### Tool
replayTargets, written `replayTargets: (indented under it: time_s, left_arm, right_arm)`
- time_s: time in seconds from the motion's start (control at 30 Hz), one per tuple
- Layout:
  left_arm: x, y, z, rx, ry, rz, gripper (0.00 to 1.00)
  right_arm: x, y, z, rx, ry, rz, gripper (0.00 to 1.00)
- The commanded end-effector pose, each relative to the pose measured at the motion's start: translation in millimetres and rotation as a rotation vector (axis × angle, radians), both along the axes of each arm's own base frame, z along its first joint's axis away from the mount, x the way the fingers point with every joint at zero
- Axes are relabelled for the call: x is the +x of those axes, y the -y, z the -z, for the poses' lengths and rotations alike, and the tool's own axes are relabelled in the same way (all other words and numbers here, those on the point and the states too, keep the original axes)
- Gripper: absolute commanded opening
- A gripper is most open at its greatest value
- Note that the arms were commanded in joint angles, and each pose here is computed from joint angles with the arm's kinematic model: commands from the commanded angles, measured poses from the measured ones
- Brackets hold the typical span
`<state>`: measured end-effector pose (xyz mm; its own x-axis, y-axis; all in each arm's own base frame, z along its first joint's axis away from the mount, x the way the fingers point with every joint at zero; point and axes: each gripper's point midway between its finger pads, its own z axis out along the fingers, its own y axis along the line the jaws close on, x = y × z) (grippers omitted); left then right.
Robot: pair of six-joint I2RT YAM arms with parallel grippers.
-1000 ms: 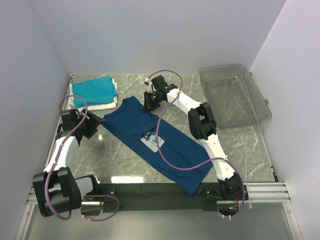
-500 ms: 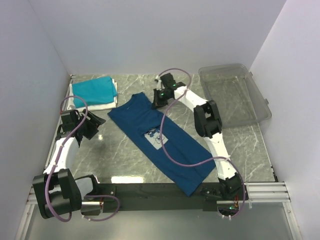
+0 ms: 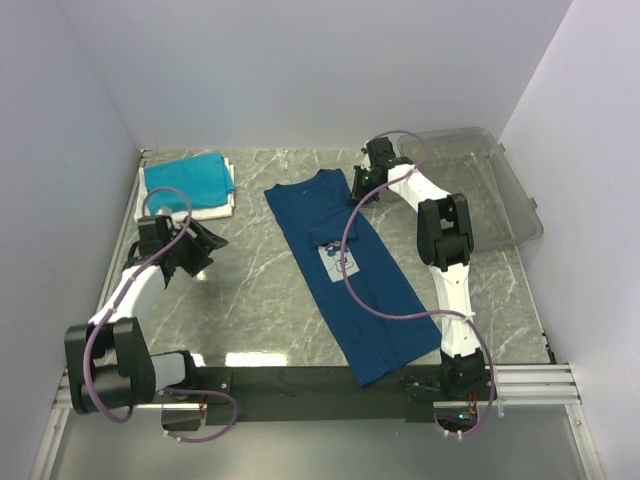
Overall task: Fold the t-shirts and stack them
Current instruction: Fold the tshirt
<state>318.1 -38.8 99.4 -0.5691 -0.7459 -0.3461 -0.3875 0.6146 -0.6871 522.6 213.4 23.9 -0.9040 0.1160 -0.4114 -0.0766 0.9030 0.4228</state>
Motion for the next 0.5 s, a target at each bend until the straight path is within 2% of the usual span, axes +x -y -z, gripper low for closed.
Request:
replayTargets:
  time_s: [0.0, 0.07, 0.1, 0.2, 0.23, 0.3, 0.33, 0.4, 0.43, 0.47]
  left_arm:
    - [23, 27, -21, -0.013, 0.079, 0.094, 0.73]
    - [28, 46, -19, -0.021, 0.071, 0.137, 0.73]
    - [31, 50, -18, -0.022, 0.069, 0.138, 0.73]
    - [45, 72, -14, -0.038, 0.058, 0.154, 0.73]
    - [49, 84, -5, -0.04, 0.035, 0.177, 0.73]
    - [63, 95, -7, -0.04, 0.042, 0.187, 0.72]
    - [66, 106, 9, -0.043, -0.002, 0.2, 0.72]
    - [82, 117, 8, -0.048, -0.006, 0.198, 0.7]
    - [86, 124, 27, -0.033, -0.048, 0.197, 0.69]
    - [99, 129, 21, -0.031, -0.037, 0.196, 0.68]
  right_arm:
    - [18, 0, -31, -0.031, 0.093, 0.026, 0.05]
    - [24, 4, -38, -0.056, 0.123, 0.031, 0.13]
    - [26, 6, -41, -0.074, 0.141, 0.012, 0.24]
    - [33, 14, -63, -0.145, 0.207, -0.053, 0.5]
    - [34, 16, -70, -0.167, 0.225, -0.072, 0.55]
    - [31, 21, -92, -0.206, 0.287, -0.146, 0.64]
    - [26, 20, -98, -0.207, 0.303, -0.192, 0.67]
    - [7, 15, -116, -0.191, 0.352, -0.324, 0.73]
    - [-5, 15, -135, -0.179, 0.384, -0.38, 0.73]
    - [-20, 13, -128, -0.189, 0.382, -0.466, 0.73]
